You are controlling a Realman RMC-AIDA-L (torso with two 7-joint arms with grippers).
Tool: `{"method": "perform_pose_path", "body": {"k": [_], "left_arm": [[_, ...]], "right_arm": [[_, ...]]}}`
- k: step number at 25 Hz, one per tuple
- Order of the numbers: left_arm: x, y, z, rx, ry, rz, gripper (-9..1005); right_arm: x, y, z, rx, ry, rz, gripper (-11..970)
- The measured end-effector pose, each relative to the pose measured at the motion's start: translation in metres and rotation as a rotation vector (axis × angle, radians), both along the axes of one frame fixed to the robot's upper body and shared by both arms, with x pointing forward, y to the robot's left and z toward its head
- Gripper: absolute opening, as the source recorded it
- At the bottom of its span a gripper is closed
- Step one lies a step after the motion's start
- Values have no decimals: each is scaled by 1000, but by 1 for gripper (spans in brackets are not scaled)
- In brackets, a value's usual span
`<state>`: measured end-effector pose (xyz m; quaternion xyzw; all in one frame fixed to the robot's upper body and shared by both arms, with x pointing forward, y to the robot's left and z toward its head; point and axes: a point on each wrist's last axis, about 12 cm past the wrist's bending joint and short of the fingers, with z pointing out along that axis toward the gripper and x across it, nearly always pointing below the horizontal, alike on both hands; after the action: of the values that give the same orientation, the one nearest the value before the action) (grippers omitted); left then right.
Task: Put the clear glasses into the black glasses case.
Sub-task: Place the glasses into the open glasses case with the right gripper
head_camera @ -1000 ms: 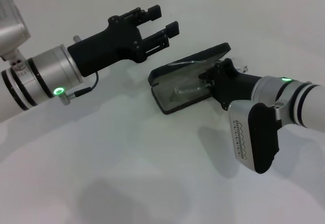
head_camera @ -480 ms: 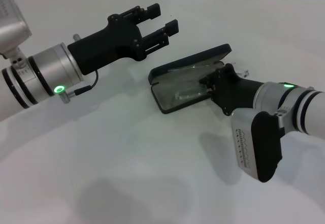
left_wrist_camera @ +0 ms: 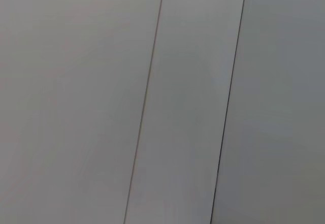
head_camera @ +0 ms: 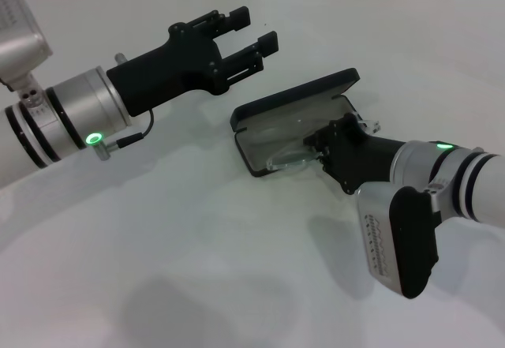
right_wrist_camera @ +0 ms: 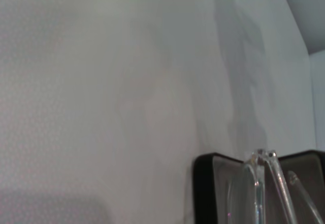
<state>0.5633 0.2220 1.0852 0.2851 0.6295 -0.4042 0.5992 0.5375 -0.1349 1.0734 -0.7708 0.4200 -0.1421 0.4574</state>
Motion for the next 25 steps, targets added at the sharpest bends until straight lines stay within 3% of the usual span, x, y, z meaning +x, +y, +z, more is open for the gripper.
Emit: {"method": "perform_pose_path", "body": {"k": [14,25], "left_arm": [[1,-3,1,-2,-1,-6,674],[2,-3,2,-2,-7,-12,675]], "right_arm": [[15,0,1,-1,-23,-33,165],[14,-3,-4,-6,-15,-45,170]]}}
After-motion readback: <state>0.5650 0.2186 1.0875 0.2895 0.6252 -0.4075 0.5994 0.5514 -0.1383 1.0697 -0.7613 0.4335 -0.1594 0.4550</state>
